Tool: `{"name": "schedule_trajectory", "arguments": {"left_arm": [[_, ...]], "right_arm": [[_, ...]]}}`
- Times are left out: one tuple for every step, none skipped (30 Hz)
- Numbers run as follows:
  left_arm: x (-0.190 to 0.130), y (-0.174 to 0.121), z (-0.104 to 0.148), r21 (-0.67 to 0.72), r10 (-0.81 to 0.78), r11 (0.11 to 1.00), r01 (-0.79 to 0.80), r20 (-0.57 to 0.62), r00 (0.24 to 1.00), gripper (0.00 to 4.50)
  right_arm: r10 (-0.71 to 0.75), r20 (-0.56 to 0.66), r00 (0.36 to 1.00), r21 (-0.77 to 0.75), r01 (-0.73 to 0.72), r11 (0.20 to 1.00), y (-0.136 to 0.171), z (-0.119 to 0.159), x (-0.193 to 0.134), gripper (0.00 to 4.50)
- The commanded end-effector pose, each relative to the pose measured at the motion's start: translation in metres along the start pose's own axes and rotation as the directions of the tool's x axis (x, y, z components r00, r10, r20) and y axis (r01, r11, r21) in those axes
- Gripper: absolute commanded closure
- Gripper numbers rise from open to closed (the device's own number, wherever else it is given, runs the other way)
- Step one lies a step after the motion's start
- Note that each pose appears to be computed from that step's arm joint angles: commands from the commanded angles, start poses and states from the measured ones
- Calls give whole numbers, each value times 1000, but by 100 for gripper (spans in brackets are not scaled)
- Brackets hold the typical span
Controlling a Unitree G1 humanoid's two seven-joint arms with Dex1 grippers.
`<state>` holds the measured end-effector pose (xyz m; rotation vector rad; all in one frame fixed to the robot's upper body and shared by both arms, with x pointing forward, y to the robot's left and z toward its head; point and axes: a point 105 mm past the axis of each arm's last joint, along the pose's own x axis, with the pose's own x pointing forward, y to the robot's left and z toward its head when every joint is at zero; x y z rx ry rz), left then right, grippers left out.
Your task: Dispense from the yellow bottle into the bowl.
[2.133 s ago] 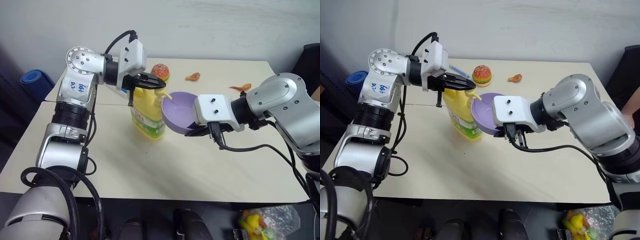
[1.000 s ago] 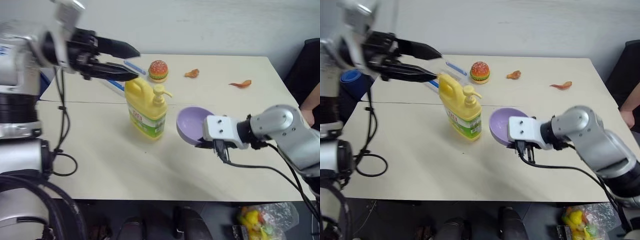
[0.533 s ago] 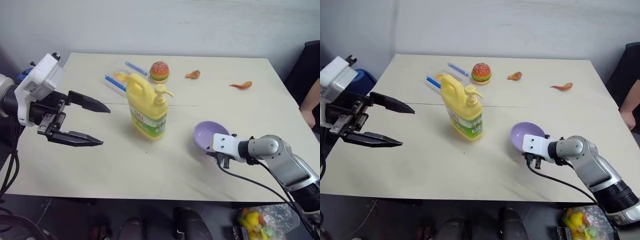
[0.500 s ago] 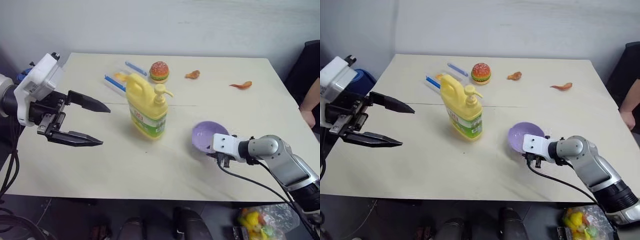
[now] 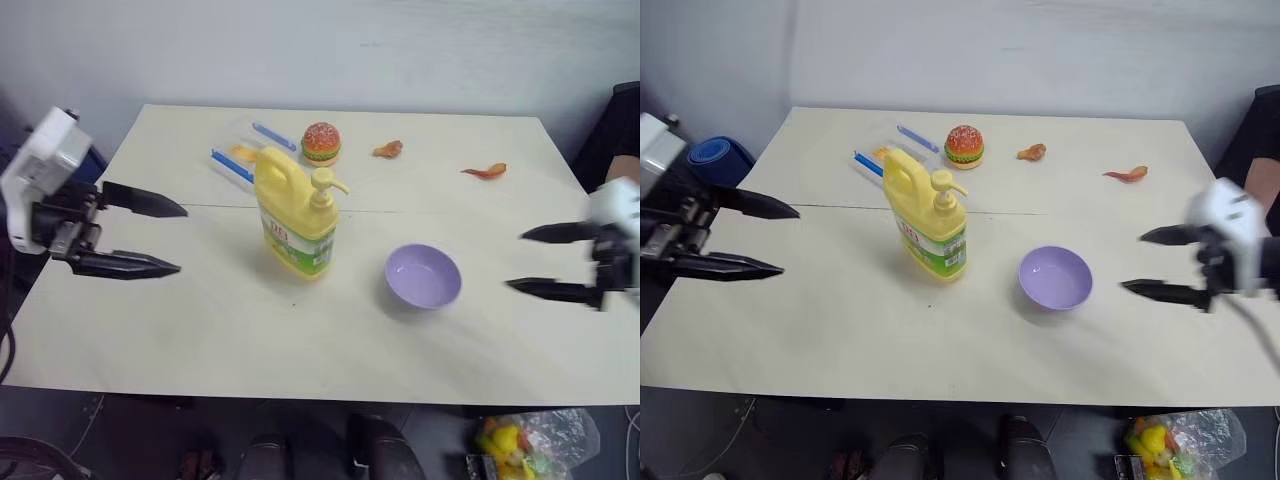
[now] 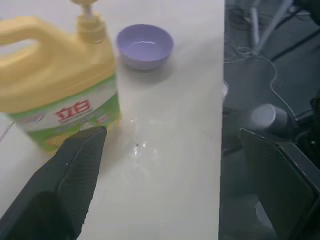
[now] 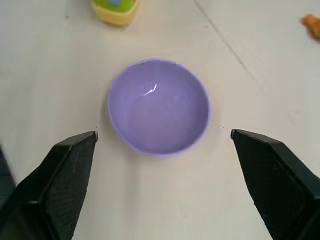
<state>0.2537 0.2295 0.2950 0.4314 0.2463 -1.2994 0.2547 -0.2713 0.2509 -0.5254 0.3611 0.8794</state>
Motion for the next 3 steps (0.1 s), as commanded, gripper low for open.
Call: {"name": "schedule_trajectory", "arguments": {"left_arm": [[-14,0,16,50,23,998,-25,39,999,0],[-14,2,17,54,35,998,-38,44,998,0],[-12,4,15,72,47,996,-50,35,998,0]], "right_arm": [[32,104,994,63,-39,997,2,16,-25,1],[18,129,992,77,-28,997,0,19,-29,1],[-3,154,988,86,-10,996,-3,22,-30,1]]}}
